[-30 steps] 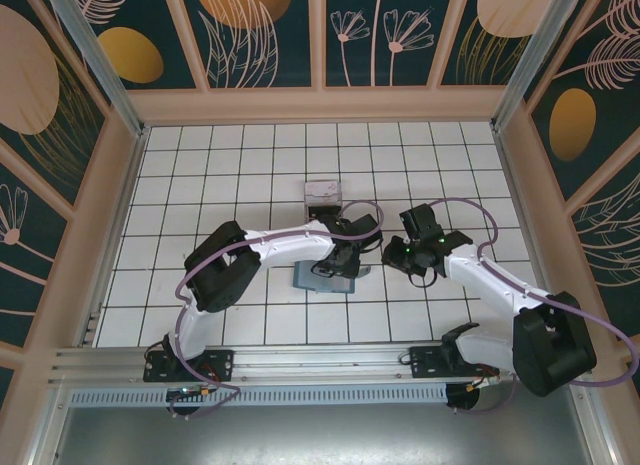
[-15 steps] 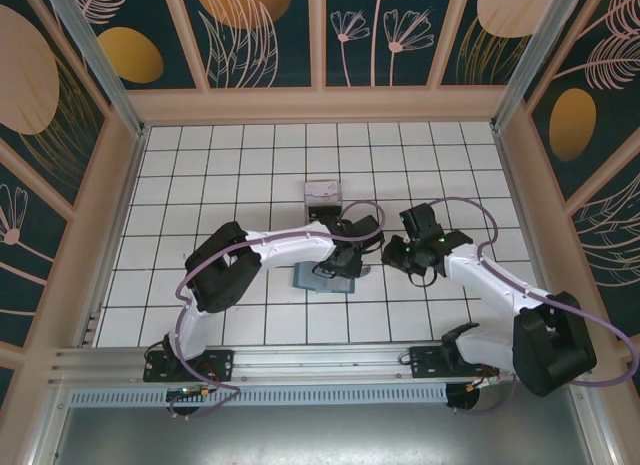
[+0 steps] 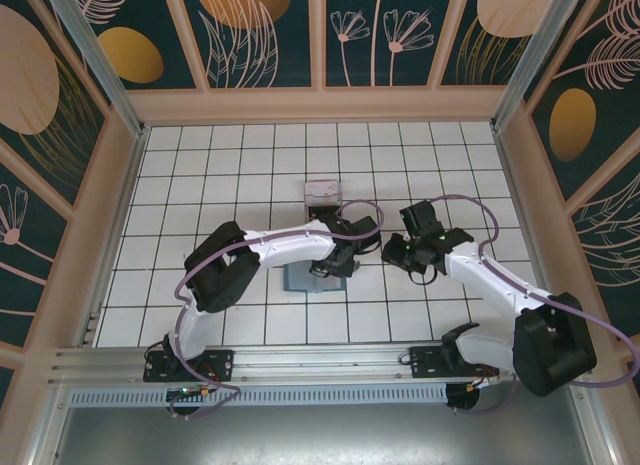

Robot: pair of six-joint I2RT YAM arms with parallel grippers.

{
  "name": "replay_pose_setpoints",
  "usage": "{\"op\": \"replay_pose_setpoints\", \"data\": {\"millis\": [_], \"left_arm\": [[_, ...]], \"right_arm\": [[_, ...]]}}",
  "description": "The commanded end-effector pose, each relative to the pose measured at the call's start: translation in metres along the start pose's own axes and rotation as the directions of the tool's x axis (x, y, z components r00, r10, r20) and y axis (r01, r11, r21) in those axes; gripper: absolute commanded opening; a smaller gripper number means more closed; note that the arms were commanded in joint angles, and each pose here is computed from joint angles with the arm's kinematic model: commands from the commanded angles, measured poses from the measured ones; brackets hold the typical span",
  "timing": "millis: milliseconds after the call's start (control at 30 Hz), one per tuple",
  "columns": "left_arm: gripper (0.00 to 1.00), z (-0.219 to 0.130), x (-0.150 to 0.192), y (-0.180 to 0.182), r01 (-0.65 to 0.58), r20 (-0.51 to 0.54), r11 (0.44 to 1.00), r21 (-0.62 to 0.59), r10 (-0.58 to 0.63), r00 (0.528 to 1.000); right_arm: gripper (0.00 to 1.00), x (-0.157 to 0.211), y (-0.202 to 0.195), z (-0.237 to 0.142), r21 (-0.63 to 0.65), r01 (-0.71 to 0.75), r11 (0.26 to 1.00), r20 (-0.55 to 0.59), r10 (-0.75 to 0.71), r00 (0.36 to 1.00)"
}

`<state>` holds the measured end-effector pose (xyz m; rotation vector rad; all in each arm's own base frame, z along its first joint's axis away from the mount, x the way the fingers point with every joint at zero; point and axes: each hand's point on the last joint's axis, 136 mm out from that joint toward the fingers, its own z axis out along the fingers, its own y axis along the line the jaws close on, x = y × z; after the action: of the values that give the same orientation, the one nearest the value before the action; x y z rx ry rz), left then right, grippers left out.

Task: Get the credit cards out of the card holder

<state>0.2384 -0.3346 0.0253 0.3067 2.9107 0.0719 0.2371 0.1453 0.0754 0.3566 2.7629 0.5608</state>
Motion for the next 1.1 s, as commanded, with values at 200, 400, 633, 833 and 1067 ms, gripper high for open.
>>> {"op": "replay_pose_setpoints", "data": {"millis": [200,400,633,833,1067], "left_arm": [[0.27,-0.032,-0.002,0.02,-0.011,0.034,0.999,-0.041,0.012,0.999],[0.27,-0.038,0.001,0.031,-0.015,0.038,0.998,-0.065,0.017,0.999],[0.25,-0.044,0.008,0.046,-0.008,0.046,0.996,-0.093,0.012,0.999],[0.25,-0.044,0.013,0.055,-0.011,0.044,0.994,-0.112,0.016,0.999],[0.2,-0.045,0.013,0.059,0.004,0.073,0.995,-0.102,0.004,0.997]], "right_arm": [[0.24,-0.005,0.013,-0.01,-0.03,0.017,0.999,0.01,-0.016,1.0],[0.24,-0.003,0.023,-0.006,-0.046,0.036,0.998,-0.008,-0.036,0.999],[0.24,-0.001,0.038,-0.001,-0.05,0.063,0.997,-0.024,-0.065,0.998],[0.24,0.0,0.049,0.004,-0.052,0.077,0.996,-0.032,-0.079,0.996],[0.24,0.003,0.06,0.009,-0.047,0.095,0.994,-0.043,-0.097,0.994]]}}
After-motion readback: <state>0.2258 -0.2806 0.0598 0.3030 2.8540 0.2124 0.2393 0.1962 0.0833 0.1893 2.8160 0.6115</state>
